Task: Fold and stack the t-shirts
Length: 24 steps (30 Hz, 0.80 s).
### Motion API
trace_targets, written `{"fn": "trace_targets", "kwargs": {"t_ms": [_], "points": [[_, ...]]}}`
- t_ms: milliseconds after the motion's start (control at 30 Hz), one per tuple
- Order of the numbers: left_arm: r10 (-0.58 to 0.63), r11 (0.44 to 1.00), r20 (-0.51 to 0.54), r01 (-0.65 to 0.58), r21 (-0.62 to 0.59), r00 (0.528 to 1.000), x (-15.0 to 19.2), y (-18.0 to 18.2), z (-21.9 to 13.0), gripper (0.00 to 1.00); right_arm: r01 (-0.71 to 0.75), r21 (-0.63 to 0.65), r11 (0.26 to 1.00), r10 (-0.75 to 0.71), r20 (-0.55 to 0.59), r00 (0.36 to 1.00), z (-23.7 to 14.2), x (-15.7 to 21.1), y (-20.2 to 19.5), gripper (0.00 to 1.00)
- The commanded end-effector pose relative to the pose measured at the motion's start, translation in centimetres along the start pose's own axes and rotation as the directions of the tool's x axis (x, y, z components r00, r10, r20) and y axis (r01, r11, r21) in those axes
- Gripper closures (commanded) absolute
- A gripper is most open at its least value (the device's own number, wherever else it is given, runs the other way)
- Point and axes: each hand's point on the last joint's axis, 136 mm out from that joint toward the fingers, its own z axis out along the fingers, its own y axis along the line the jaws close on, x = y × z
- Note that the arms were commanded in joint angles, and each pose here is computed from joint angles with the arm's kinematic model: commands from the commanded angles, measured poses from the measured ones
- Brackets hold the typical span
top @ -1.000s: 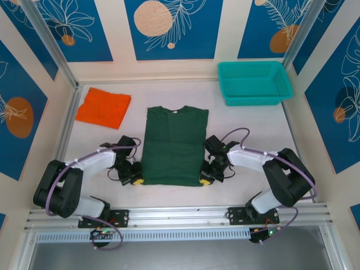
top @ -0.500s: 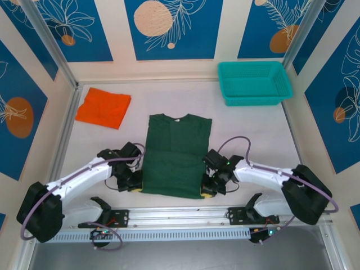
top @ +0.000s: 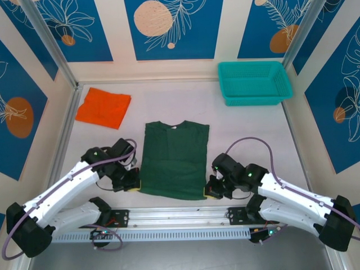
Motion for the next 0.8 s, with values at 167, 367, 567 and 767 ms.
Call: {"fn": "trace_targets", "kwargs": {"t_ms": [167,367,567,767], "points": [[0.005,1.000,0.065,-0.007,0.023,0.998,-2.6,-3.3,-4.4,1.00,-0.102,-0.003,0.995,0.102,0.055,0.993,-4.2,-3.2,1.6,1.00],[-0.115,0.987,0.123,0.100,0.123,0.986,-8.4,-4.3,-5.2,1.00,-0.161,-0.050,0.986,0.162,0.036,0.986,-5.7,-8.0,3.9,1.00],[-0.126,0.982,0.124,0.105,0.159,0.984,-15.3,-6.2,-4.9,1.00,-0.196,0.017,0.981,0.196,-0.023,0.980,-5.6,-14.1,5.5,1.00],[-0.185,0.978,0.168,0.164,0.133,0.968,-21.9,-5.1,-4.0,1.00,-0.250,0.061,0.966,0.251,-0.016,0.968,-5.2,-21.4,6.1,1.00]]}}
